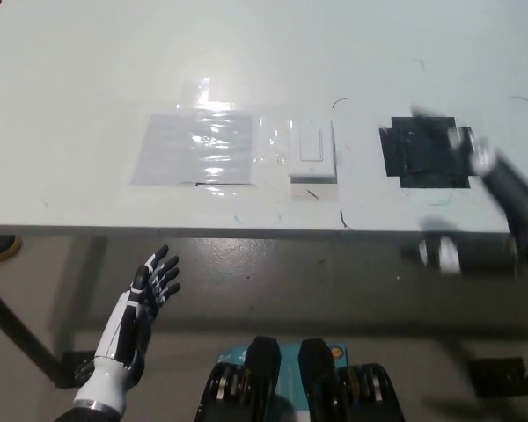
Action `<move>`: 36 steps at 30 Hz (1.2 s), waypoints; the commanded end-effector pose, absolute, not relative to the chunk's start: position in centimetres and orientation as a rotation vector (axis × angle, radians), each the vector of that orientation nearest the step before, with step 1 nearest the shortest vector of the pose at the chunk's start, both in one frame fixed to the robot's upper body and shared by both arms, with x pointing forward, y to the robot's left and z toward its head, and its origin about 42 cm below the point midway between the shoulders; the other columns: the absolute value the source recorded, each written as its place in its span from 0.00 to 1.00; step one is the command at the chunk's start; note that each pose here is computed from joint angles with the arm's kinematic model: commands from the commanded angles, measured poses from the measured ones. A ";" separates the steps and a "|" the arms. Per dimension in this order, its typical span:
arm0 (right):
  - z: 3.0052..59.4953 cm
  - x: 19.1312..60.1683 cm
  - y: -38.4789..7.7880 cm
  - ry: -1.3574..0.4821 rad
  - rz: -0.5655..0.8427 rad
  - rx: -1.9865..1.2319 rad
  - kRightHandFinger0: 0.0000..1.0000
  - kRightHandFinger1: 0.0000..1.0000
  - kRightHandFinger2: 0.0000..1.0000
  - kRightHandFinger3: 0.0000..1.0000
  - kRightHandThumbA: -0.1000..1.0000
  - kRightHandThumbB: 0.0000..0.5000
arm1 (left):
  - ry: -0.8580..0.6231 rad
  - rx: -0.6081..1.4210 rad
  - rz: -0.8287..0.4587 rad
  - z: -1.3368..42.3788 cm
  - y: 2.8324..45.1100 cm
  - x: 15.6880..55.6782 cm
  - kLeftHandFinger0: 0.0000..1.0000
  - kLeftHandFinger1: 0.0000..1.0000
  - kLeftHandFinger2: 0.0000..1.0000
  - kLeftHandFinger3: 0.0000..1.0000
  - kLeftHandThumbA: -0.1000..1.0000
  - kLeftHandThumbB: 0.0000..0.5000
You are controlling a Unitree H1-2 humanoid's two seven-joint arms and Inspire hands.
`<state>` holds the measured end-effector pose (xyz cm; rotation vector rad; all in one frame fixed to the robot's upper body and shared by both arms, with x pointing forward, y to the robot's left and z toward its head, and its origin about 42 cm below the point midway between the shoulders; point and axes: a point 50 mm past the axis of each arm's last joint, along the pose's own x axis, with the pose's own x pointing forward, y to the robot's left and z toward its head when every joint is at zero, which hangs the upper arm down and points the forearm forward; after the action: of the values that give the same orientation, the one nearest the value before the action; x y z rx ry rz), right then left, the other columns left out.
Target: A white switch is kept at the centre of the table close to the robot and the robot uses its right hand to press it to turn it on
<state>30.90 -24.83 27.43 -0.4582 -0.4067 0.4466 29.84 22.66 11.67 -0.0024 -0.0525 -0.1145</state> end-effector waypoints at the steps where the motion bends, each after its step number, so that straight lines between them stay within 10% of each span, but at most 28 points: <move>1: 28.1 21.5 -25.3 -0.696 0.336 0.041 1.00 1.00 1.00 1.00 1.00 0.55 | -0.144 -0.039 -0.132 14.1 22.5 30.9 1.00 1.00 1.00 1.00 1.00 0.26; 8: 23.1 24.2 -24.1 -0.577 0.269 0.086 1.00 1.00 1.00 1.00 1.00 0.45 | -0.153 -0.042 -0.137 14.3 22.5 31.3 1.00 1.00 1.00 1.00 1.00 0.22; 10: 20.7 25.6 -24.4 -0.508 0.240 0.105 1.00 1.00 1.00 1.00 1.00 0.27 | -0.153 -0.045 -0.136 14.3 22.3 31.2 1.00 1.00 1.00 1.00 1.00 0.25; 36: 12.4 30.1 -26.1 -0.226 0.131 0.128 1.00 1.00 1.00 1.00 1.00 0.29 | -0.172 -0.026 -0.142 15.1 22.3 31.7 1.00 1.00 1.00 1.00 1.00 0.19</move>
<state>29.65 -26.03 11.17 0.1275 -0.1474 0.1431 31.26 22.32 13.28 -0.0277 -0.1023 -0.1291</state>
